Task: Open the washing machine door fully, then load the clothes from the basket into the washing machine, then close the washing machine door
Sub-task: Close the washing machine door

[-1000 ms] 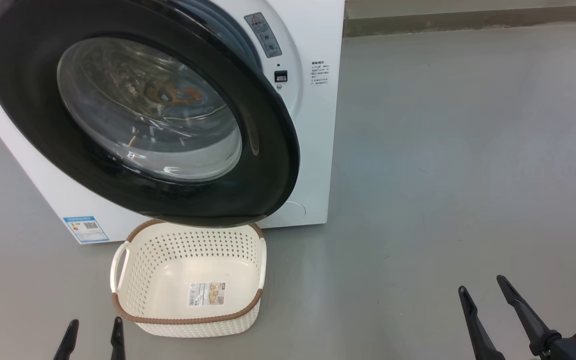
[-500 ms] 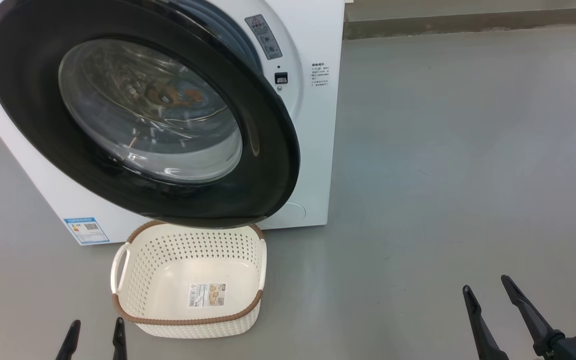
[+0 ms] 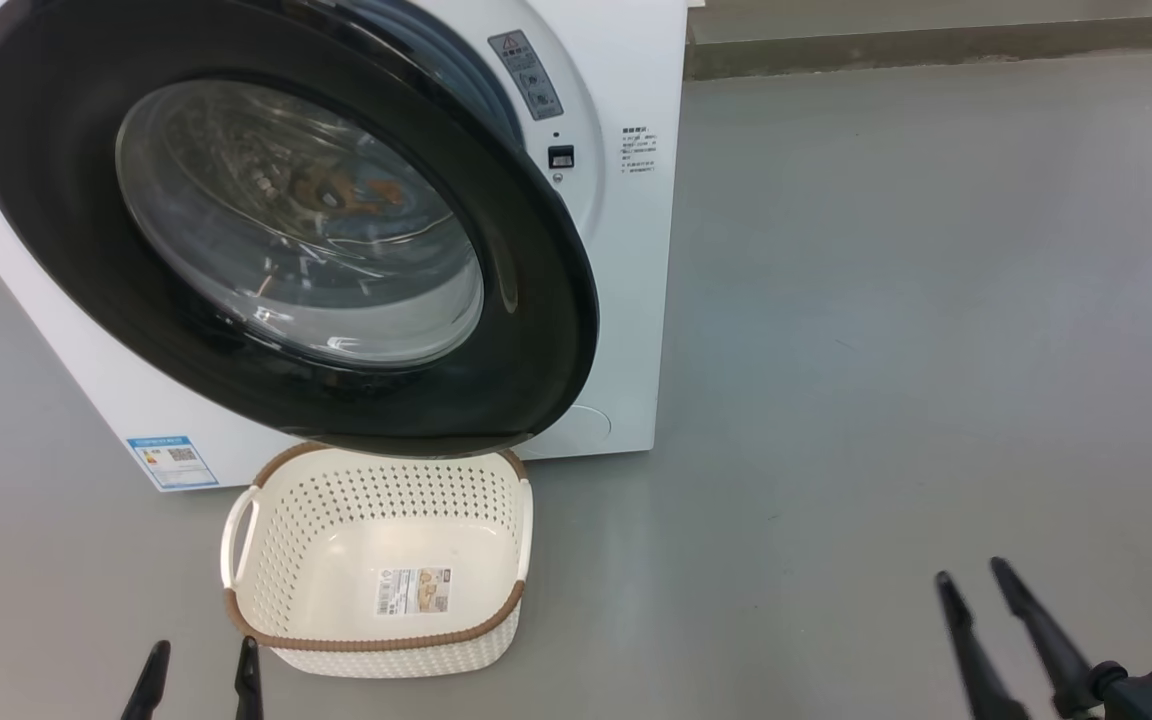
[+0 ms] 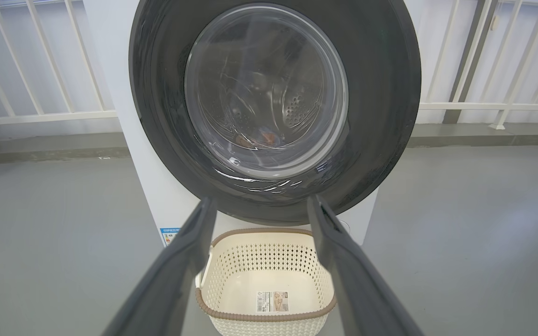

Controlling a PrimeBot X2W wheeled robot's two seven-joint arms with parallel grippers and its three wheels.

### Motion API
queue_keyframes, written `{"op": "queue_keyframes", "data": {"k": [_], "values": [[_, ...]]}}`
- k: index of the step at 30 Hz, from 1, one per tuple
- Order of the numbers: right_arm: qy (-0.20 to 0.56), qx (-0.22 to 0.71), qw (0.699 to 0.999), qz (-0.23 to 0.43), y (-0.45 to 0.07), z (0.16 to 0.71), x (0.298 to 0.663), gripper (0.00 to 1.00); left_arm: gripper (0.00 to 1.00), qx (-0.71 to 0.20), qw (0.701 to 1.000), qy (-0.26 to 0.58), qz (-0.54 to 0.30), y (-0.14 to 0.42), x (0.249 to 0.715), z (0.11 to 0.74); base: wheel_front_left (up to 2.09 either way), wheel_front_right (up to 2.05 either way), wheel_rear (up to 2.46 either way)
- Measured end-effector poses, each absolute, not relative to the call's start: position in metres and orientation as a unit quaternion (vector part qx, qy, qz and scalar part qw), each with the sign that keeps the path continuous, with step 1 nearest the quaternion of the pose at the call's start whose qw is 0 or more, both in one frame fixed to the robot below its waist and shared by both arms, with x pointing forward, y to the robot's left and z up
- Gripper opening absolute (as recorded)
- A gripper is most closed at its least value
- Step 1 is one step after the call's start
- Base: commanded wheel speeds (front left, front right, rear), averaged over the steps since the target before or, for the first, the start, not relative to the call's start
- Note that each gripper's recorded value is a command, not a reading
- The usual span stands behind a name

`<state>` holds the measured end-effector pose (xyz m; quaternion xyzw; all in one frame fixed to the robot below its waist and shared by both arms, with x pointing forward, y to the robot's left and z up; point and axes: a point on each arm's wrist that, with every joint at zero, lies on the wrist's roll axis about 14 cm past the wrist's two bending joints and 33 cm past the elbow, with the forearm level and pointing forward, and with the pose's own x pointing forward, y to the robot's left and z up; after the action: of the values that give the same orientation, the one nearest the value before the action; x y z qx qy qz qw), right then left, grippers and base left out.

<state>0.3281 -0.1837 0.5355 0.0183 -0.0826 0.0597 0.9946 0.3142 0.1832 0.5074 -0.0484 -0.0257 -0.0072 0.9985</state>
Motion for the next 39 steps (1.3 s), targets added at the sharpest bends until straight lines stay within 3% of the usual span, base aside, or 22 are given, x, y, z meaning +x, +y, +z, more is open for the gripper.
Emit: {"op": "queue_keyframes", "data": {"k": [19,39], "values": [[-0.050,0.019,0.996,0.073,-0.182,0.516,0.350,0.00,1.00,-0.050,0.998,-0.025,0.002,0.184,0.310,0.506,0.00,0.00,0.00],[-0.055,0.019,0.991,0.121,-0.156,0.535,0.484,0.00,1.00,-0.057,0.997,-0.042,0.017,0.185,0.331,0.514,0.00,0.00,0.00]]}}
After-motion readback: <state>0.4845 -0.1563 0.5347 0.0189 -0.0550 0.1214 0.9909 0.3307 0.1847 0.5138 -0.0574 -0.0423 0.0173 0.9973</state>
